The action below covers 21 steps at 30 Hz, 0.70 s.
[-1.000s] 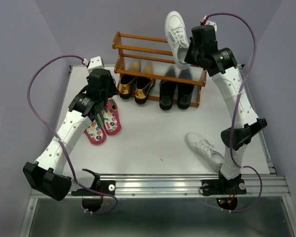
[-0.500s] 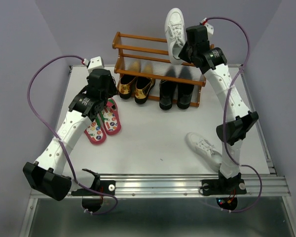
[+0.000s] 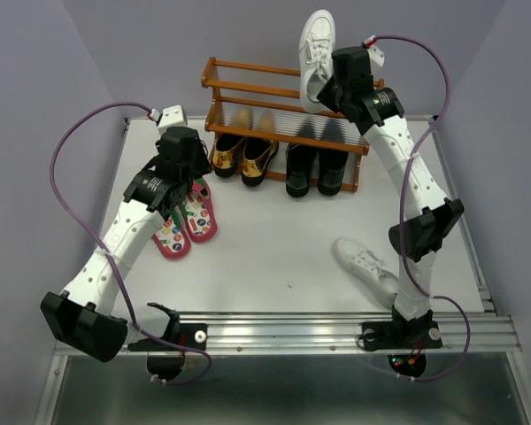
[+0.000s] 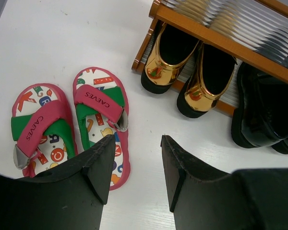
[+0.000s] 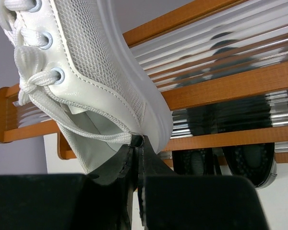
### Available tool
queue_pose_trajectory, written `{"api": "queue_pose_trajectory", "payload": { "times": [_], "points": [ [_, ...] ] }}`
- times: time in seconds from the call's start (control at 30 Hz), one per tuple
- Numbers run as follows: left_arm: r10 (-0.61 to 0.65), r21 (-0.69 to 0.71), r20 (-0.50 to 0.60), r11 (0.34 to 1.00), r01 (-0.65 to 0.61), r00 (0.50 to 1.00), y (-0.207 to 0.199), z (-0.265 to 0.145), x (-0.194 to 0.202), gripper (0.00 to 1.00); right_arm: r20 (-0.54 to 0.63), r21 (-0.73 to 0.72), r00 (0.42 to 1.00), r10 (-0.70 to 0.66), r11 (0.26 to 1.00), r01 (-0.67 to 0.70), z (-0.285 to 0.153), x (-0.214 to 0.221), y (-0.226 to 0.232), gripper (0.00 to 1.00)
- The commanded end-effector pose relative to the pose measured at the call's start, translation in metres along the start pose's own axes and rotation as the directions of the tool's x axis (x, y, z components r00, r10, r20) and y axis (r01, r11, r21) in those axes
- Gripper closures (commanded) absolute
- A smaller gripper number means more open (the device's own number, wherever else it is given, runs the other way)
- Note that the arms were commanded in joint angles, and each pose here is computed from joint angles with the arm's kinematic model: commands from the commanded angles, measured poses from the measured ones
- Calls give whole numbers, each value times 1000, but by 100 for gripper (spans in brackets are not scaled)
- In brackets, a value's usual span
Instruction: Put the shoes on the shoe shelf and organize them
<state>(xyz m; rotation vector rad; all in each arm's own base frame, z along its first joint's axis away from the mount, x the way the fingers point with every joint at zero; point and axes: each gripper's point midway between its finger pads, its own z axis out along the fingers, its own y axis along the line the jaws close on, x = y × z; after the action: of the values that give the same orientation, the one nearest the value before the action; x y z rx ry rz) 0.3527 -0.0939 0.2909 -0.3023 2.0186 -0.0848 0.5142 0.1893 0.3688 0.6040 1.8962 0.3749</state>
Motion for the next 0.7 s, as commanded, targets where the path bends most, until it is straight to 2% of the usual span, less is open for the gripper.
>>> {"api": "queue_pose_trajectory", "payload": {
  "times": [0.0, 0.47, 0.57, 0.63, 0.67],
  "points": [
    [-26, -3, 52, 1000, 26, 998, 5, -11, -13, 46, 163, -141, 970, 180, 977, -158, -33, -64, 32, 99],
    [-29, -4, 59, 1000, 29, 998, 8, -15, -14, 46, 172, -137, 962, 214, 972, -192, -30, -70, 26, 98],
    [-31, -5, 61, 999, 31, 998, 8, -15, -14, 46, 164, -134, 965, 204, 974, -183, -27, -67, 26, 89],
    [-30, -5, 60, 1000, 31, 998, 8, -14, -14, 46, 158, -133, 968, 196, 975, -175, -25, -64, 26, 80],
    [-28, -5, 58, 1000, 28, 998, 8, -15, -14, 46, 154, -137, 969, 194, 975, -173, -25, -63, 27, 73]
  ]
}}
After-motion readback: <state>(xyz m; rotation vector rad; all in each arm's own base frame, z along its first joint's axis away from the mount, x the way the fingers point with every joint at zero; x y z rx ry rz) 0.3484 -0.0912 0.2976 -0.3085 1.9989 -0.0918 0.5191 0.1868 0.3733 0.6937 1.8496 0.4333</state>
